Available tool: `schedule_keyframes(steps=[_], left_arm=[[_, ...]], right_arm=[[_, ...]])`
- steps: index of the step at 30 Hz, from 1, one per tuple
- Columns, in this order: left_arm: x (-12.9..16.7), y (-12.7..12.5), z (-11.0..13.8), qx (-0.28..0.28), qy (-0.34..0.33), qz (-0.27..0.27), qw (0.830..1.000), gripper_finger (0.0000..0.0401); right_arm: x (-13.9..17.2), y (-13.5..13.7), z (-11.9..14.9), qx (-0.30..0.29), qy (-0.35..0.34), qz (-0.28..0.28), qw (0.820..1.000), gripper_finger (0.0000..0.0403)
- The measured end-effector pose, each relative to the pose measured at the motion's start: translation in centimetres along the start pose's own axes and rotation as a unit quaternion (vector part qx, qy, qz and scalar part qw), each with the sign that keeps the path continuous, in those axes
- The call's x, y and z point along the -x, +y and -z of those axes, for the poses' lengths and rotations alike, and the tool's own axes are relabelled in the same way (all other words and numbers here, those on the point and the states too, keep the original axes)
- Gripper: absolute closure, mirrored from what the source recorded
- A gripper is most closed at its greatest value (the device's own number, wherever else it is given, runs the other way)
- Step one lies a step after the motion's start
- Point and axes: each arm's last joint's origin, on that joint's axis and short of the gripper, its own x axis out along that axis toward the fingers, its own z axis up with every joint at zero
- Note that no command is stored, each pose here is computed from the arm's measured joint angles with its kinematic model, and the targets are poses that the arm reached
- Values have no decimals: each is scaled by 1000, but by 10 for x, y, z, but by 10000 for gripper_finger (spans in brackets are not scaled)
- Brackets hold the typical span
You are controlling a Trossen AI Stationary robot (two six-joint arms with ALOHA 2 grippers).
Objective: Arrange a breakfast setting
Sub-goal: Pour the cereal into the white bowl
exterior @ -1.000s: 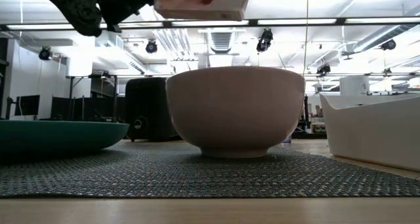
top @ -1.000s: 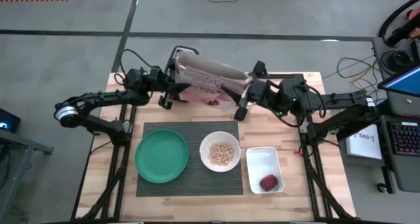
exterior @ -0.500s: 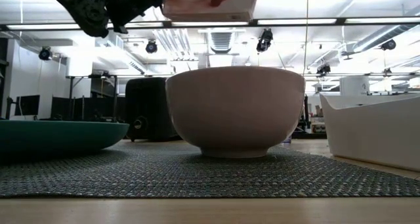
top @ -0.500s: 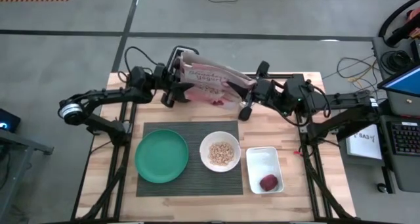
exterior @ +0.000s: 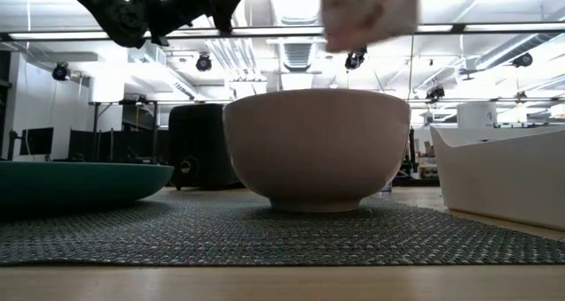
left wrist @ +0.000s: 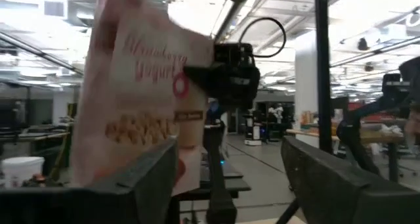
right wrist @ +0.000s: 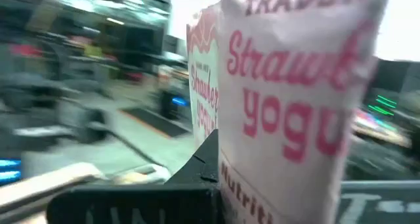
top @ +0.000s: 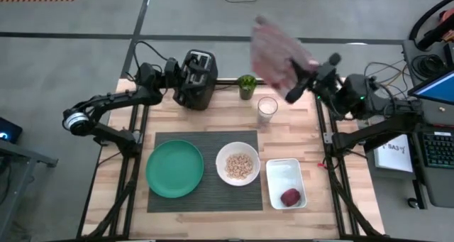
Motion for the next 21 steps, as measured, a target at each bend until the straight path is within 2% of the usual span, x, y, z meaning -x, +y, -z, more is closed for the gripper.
schedule_keyframes(steps=[3,6,12,21], left_arm=[[4,3,-2,-5,1,-7,1000,133],[6,3,-4,-8,7,8,1000,130],[7,-2,-7,-3,16,37,999,137],[9,-6,-7,11,34,74,997,147]], right_arm=[[9,-13,10,3,25,65,998,395],[20,-26,29,-11,45,105,993,395],[59,-64,81,-91,49,191,976,395],[79,-63,166,-151,55,258,953,395]])
